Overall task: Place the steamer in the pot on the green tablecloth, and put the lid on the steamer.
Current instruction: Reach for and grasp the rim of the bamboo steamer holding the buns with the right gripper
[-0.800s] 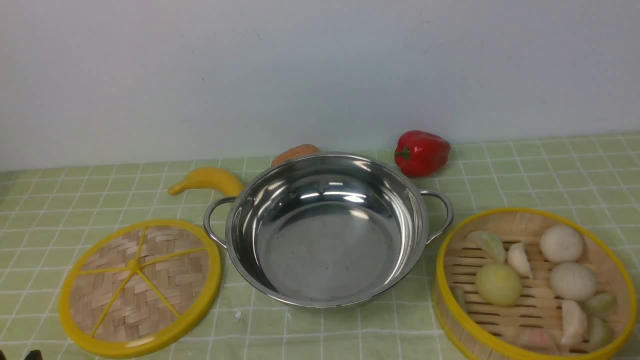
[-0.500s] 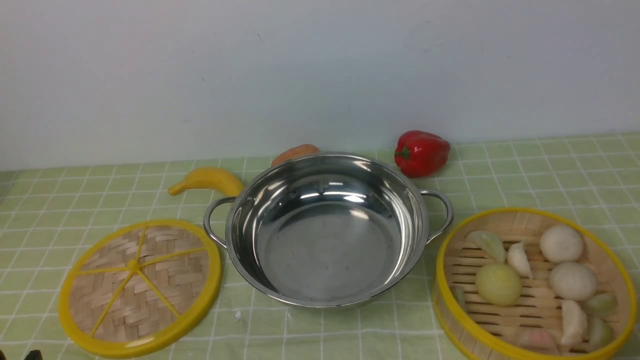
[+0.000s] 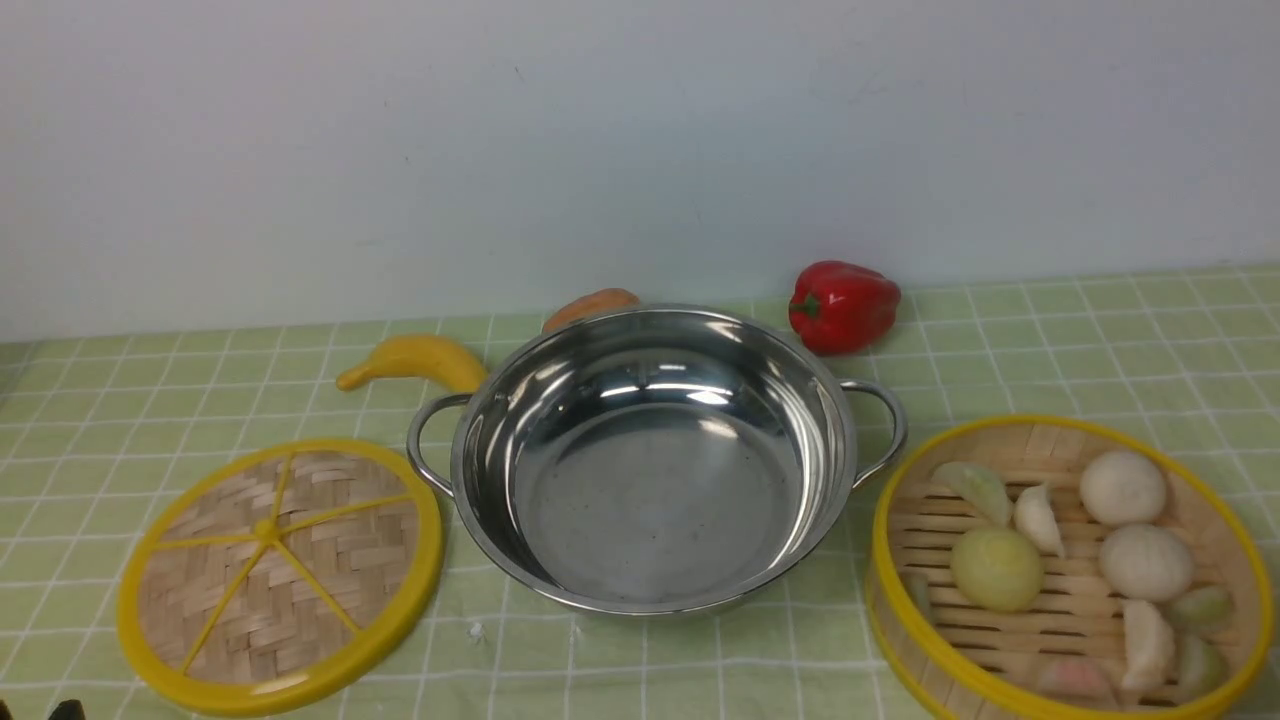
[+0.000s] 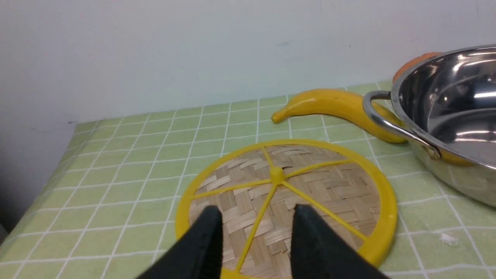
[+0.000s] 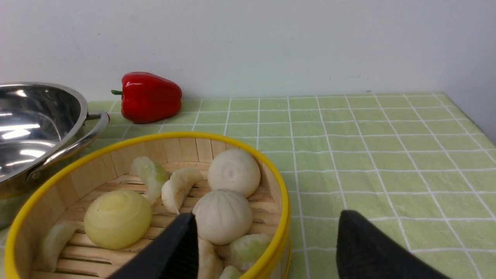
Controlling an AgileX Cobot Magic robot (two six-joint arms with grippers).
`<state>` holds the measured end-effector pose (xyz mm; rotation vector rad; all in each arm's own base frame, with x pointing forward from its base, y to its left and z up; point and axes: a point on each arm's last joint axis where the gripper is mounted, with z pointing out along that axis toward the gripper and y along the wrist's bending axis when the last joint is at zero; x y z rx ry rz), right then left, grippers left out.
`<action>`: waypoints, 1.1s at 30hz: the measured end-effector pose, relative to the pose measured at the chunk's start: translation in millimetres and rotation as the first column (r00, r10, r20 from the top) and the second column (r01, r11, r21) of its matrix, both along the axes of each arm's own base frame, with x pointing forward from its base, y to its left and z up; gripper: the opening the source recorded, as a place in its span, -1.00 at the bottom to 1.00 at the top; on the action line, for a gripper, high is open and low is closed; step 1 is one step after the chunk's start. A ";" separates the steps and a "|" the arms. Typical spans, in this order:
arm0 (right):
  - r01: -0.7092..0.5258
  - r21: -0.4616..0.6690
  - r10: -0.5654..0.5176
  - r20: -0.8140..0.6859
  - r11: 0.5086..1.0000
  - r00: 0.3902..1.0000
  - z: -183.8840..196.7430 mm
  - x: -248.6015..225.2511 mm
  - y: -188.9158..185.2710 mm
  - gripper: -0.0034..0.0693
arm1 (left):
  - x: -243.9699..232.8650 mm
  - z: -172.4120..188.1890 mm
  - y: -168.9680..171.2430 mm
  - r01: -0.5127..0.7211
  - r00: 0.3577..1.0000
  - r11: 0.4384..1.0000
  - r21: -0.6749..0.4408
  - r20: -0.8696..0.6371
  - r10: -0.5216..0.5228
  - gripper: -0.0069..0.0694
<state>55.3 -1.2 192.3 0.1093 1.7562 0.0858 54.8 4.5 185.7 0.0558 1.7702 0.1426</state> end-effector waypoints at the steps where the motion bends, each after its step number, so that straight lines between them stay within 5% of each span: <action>1: 0.000 0.000 0.000 0.000 1.000 1.000 0.0 0.0 0.0 0.39 | 0.0 0.0 -0.1 0.000 1.000 1.000 -0.005 0.000 0.000 -0.18; 5: -0.009 0.164 0.000 0.057 0.986 0.998 5.3 0.8 2.8 0.39 | 0.4 1.3 -4.2 -0.003 1.000 0.962 -0.272 0.025 0.011 -0.18; 10: -0.043 0.331 -0.021 0.188 0.943 0.982 18.0 1.5 3.8 0.39 | 1.0 4.9 -9.4 0.011 0.998 0.803 -0.595 0.055 0.027 -0.18; 14: -0.068 0.391 -0.051 0.287 0.918 0.957 27.6 1.0 2.2 0.39 | 1.3 8.4 -11.4 0.031 0.996 0.690 -0.723 0.079 0.039 -0.18; 24: -0.118 0.418 -0.114 0.489 0.901 0.865 47.6 -3.7 -3.0 0.39 | 1.6 25.2 -2.0 0.101 0.955 0.630 -0.770 0.252 0.155 -0.18; 33: -0.123 0.423 -0.118 0.500 0.898 0.858 48.7 -4.2 -3.3 0.39 | 1.3 27.4 -0.6 0.119 0.947 0.557 -0.822 0.263 0.186 -0.18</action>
